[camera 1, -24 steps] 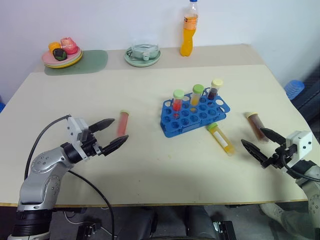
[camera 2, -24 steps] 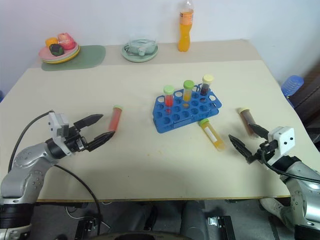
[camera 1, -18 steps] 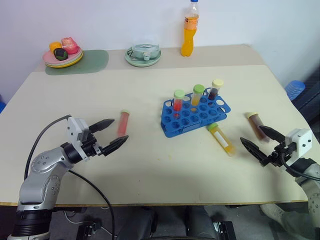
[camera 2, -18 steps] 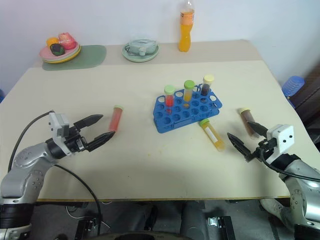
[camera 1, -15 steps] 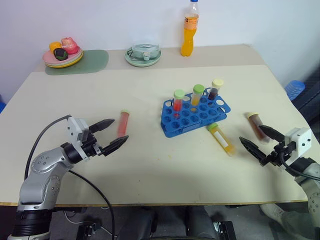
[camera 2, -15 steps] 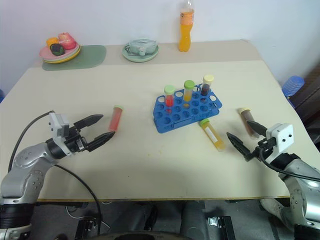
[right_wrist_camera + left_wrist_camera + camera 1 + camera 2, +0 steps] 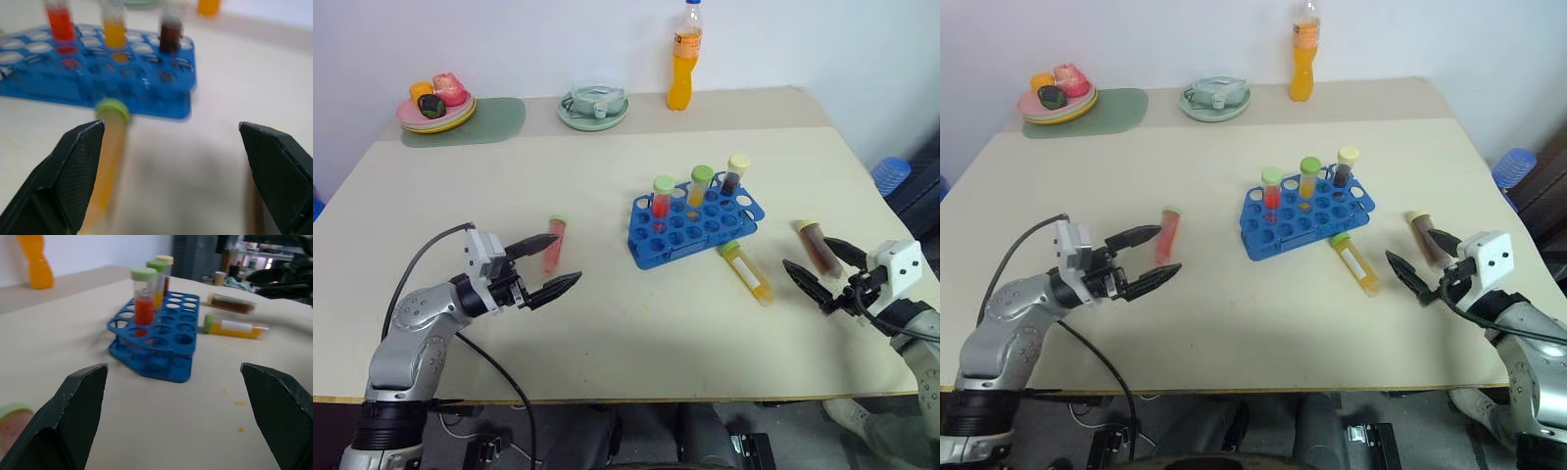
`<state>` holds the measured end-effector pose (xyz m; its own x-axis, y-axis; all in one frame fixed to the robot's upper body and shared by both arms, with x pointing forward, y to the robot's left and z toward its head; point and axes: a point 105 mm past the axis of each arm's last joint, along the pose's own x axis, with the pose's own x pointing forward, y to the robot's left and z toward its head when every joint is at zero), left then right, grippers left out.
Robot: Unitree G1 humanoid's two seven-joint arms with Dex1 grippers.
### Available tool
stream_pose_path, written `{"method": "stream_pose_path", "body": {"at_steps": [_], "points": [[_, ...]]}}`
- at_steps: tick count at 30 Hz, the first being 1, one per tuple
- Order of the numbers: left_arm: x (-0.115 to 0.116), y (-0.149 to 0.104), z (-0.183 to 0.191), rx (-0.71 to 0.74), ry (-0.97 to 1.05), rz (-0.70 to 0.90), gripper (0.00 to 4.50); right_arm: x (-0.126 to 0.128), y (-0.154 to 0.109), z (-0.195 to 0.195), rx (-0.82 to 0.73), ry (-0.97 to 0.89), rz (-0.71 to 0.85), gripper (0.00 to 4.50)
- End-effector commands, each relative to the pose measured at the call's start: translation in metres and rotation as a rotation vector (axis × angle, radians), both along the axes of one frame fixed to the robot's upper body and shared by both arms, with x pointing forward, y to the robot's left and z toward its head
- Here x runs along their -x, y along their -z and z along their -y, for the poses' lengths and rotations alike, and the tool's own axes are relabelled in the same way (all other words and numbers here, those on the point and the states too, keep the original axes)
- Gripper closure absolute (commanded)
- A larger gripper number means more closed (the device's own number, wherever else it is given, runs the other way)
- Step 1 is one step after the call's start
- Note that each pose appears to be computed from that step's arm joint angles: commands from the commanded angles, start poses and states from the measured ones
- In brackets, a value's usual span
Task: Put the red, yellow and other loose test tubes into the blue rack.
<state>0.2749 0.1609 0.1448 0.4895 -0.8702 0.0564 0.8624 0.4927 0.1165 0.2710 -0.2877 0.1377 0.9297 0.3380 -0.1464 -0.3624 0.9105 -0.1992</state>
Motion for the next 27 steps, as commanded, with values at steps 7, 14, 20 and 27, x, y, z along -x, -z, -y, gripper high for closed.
{"method": "stream_pose_path", "body": {"at_steps": [7, 14, 20, 27], "points": [[0.016, -0.012, 0.029, -0.047, 0.282, 0.025, 0.04, -0.029, -0.014, 0.016, -0.019, 0.098, -0.219, 0.00], [0.012, -0.013, 0.043, -0.097, 0.359, 0.041, 0.04, -0.057, -0.033, 0.021, 0.001, 0.128, -0.395, 0.00], [0.006, -0.015, 0.053, -0.080, 0.358, 0.068, 0.04, -0.070, -0.050, 0.018, 0.011, 0.174, -0.492, 0.00], [0.003, -0.010, 0.063, -0.063, 0.376, 0.066, 0.04, -0.072, -0.055, 0.032, 0.009, 0.231, -0.623, 0.00]]}}
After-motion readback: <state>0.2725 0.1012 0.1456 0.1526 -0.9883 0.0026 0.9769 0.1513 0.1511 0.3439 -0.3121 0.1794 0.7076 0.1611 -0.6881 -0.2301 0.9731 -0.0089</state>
